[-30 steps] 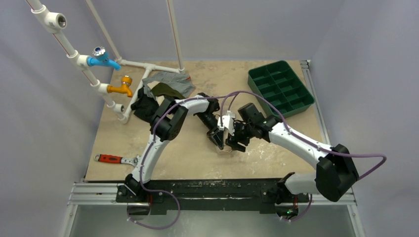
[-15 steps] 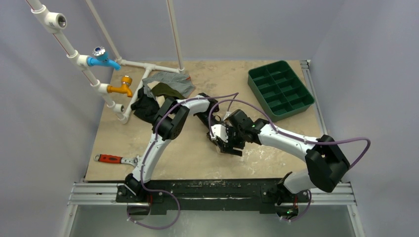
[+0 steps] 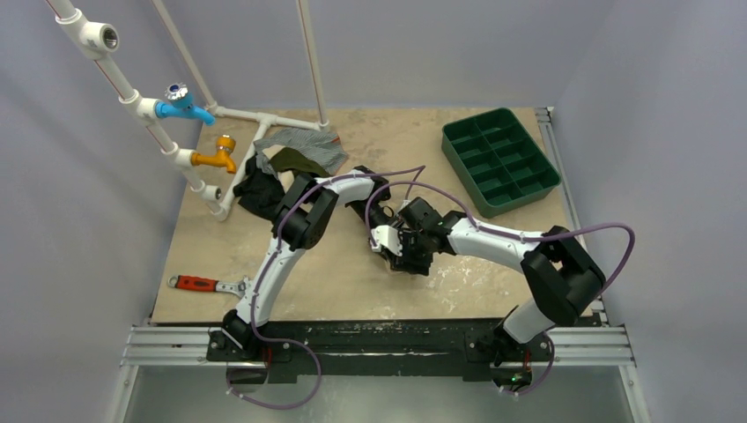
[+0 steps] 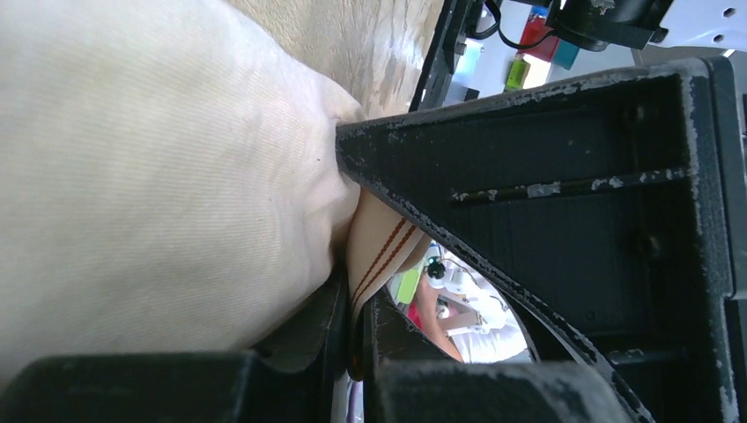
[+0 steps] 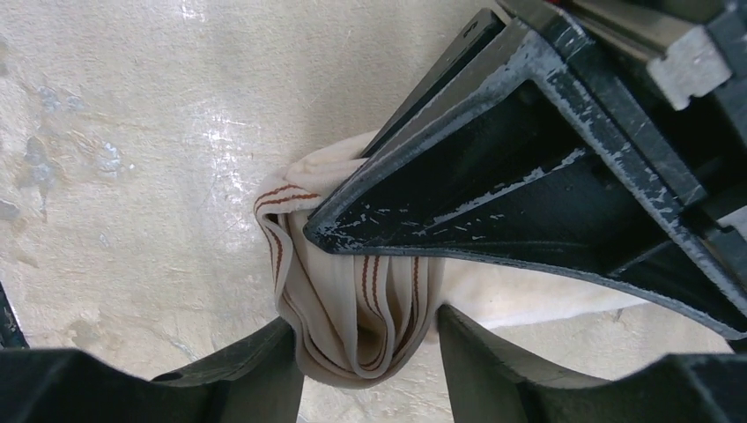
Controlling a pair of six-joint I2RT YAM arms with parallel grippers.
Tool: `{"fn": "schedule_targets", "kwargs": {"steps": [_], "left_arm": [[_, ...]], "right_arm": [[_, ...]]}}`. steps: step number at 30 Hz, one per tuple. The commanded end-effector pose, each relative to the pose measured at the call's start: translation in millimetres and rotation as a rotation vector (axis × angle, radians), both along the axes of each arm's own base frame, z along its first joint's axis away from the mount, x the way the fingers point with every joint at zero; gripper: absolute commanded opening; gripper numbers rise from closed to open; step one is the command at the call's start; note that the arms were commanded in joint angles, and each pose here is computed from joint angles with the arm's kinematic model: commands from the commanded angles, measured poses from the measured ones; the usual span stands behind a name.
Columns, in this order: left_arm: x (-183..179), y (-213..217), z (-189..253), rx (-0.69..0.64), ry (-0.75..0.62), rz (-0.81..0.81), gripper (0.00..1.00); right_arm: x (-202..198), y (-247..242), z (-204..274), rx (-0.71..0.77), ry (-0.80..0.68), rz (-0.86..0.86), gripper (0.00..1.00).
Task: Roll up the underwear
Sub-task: Roll the underwear to the center of the board.
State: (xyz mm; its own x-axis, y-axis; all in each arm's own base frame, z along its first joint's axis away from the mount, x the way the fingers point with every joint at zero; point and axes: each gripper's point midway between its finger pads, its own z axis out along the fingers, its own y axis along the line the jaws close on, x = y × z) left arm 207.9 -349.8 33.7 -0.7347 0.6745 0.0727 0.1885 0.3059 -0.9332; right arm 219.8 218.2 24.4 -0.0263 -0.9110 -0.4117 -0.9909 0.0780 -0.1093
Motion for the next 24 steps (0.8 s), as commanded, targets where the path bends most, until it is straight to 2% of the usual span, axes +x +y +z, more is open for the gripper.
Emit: {"fn": "schedule_targets", "kwargs": {"steps": [1, 10, 19, 22, 24], "left_arm": [[5.8, -1.2, -1.8, -0.017, -0.016, 0.0, 0.0], [5.6, -0.8, -3.4, -0.01, -0.012, -0.001, 0.0], [6.0, 1.2, -1.8, -0.006, -0.033, -0.01, 0.0], [7.7, 2.9, 2.3, -0.01, -0.048, -0.01, 0.08], [8.9, 4.3, 5.9, -0.014, -0.063, -0.012, 0.15]], "right_arm": [[9.0, 21.8, 17.7, 0.079, -0.022, 0.03, 0.52], [0.9, 28.3, 15.3, 0.096, 0.037, 0.046, 0.4], [-15.7, 25.5, 9.7, 0.1, 0.109, 0.063, 0.09], [-24.6, 21.1, 5.6, 0.089, 0.145, 0.066, 0.0], [-30.5, 18.1, 2.0, 0.081, 0.176, 0.068, 0.0]]}}
